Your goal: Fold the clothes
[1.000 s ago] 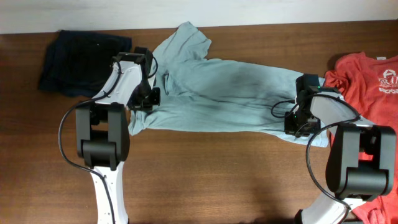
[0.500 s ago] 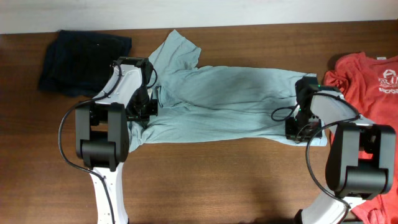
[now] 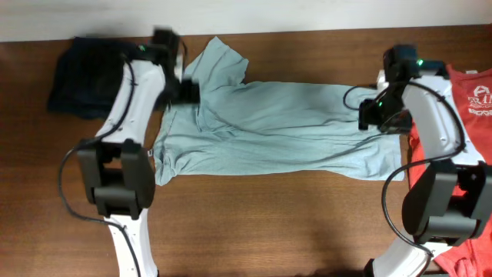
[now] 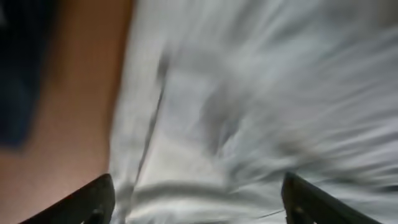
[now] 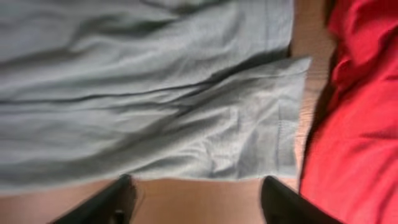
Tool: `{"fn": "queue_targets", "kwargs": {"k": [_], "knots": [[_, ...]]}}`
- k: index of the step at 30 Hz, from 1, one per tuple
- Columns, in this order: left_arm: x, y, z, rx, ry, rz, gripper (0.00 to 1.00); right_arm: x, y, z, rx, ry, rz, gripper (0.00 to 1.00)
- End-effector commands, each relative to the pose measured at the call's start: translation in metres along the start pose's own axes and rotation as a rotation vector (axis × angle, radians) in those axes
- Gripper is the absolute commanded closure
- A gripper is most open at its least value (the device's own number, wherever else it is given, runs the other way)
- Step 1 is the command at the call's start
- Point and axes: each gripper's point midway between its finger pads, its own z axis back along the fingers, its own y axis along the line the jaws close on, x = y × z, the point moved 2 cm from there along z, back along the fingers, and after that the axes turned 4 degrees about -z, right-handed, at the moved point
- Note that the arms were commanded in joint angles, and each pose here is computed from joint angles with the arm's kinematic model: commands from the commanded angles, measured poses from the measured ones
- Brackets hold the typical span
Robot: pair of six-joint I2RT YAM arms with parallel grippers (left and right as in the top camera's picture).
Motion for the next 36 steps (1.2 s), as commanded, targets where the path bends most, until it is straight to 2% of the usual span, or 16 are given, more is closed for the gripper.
{"fn": "queue_targets", "kwargs": {"k": [1,3,6,10,16,26,36], "knots": [[0.040,-0.019,0.073,-0.101,-0.216,-0.088,0.14,0.018,0.003,0.026,0.036,-0.074,0.042,0.25],[0.054,-0.021,0.093,-0.104,-0.285,-0.095,0.14,0.030,0.003,0.040,0.038,-0.132,0.067,0.18],[0.065,-0.023,0.104,-0.107,-0.341,-0.101,0.14,0.043,-0.001,0.049,0.038,-0.192,0.056,0.15],[0.073,-0.024,0.104,-0.106,-0.376,-0.122,0.14,0.058,-0.015,0.050,0.035,-0.250,0.018,0.15],[0.104,-0.026,0.084,-0.105,-0.470,-0.154,0.14,0.080,-0.041,0.042,0.026,-0.308,-0.043,0.15],[0.142,-0.041,0.010,-0.121,-0.553,-0.182,0.13,0.121,-0.045,-0.017,0.024,-0.328,-0.055,0.16],[0.160,-0.045,-0.030,-0.126,-0.613,-0.191,0.13,0.145,-0.043,-0.096,0.021,-0.298,-0.054,0.18]]}}
